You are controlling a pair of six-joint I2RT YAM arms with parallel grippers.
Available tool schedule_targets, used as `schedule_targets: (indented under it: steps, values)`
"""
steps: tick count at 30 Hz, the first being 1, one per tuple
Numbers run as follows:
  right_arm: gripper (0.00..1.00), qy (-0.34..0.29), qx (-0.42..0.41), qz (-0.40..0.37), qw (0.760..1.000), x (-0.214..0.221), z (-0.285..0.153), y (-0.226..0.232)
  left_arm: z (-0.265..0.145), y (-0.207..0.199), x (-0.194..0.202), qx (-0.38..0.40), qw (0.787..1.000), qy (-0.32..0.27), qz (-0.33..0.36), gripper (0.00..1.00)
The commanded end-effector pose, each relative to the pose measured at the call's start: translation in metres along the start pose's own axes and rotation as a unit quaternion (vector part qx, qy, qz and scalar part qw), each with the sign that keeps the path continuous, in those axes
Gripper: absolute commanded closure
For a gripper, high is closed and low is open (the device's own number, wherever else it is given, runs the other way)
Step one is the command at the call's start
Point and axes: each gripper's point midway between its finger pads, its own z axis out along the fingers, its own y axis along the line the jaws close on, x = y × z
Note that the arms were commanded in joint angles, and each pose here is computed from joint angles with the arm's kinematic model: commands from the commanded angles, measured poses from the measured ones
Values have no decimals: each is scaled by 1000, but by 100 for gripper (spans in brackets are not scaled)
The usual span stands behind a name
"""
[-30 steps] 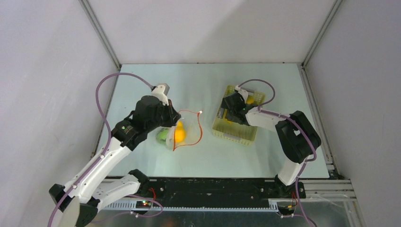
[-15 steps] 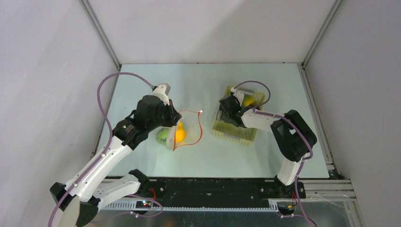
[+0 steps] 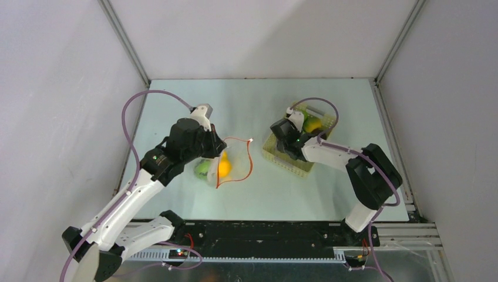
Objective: Place the food in the zip-top bag and seal the zipper
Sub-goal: Pick up the fake fruit from the bin, then place the fake fruit in the zipper food storage bag.
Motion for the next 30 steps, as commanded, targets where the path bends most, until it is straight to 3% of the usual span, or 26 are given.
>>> schedule_targets:
  steps: [1,13,18,20,22,27,30]
  values:
    - [74,-56,29,4,998,-38,-28,-13,-2,-12,-9,25,1000,-15,1,100]
    - [79,-109,-19,-14,994,-66,-81,-19,-1,-9,-9,18,1000,-17,1,100]
    - [80,-134,-136,-75,979,-71,-115,6,0,-8,-8,17,1000,-15,1,100]
    - [80,-143,-210,-99,962,-71,-136,24,1,-8,-8,16,1000,-14,1,100]
    - [80,-143,-308,-140,930,-61,-165,49,1,-8,-7,15,1000,-13,1,100]
    - [78,-124,-520,-261,803,-13,-240,97,2,-7,-7,14,1000,-12,1,100]
    - [80,-113,-560,-296,766,9,-259,107,4,-7,-6,12,1000,-9,0,100]
